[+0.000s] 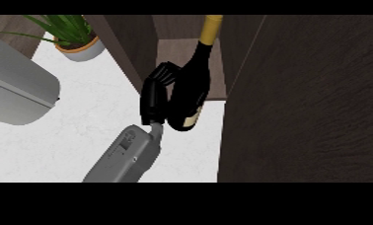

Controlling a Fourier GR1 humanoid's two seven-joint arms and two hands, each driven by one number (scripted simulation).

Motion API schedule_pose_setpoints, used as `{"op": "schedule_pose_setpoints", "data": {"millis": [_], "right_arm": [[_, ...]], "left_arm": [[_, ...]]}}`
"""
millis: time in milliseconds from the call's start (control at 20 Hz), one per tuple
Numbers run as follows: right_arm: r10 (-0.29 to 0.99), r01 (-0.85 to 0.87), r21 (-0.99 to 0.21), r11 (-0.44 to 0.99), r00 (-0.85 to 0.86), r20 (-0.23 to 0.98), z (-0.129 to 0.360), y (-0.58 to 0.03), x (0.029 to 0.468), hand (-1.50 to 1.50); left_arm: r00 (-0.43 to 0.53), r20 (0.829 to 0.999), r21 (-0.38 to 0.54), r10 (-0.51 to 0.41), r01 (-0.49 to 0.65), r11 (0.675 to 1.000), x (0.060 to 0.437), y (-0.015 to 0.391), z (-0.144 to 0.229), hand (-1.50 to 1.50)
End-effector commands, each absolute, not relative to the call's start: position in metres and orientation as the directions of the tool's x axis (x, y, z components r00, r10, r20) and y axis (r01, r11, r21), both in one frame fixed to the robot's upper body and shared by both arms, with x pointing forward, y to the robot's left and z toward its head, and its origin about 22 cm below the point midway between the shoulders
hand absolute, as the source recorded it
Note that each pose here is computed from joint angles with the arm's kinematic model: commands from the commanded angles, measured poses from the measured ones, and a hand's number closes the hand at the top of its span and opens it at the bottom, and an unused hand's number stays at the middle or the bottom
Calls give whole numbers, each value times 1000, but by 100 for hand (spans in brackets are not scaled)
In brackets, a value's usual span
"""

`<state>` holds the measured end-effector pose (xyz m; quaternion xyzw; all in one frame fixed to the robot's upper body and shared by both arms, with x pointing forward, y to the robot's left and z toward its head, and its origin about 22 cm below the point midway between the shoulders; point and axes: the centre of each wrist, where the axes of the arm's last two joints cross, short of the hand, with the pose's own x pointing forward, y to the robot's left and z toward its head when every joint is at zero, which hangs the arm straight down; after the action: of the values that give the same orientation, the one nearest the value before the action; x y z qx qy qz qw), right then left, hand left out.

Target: Pick up the wine, place it into the cabinet and close the cabinet

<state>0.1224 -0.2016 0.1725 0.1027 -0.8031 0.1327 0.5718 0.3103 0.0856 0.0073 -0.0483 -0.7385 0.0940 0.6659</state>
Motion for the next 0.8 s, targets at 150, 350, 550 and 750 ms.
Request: {"op": "schedule_pose_setpoints", "data": {"millis": [150, 350, 550, 750], "right_arm": [[-101, -366, -41, 930, -360, 927, 202, -209, 87, -150], [-103, -378, -46, 925, -365, 925, 204, -214, 85, -150], [-106, -381, -38, 924, -350, 931, 202, -213, 93, -150], [-103, -398, -44, 916, -341, 934, 202, -215, 84, -150]], "left_arm": [[-93, 974, -214, 206, -82, 973, 319, 93, -23, 150], [-106, 964, -256, 246, -94, 962, 328, 88, -22, 150], [-59, 958, -285, 281, -86, 955, 345, 82, -5, 150], [-78, 964, -263, 254, -131, 956, 351, 94, -27, 150]]}}
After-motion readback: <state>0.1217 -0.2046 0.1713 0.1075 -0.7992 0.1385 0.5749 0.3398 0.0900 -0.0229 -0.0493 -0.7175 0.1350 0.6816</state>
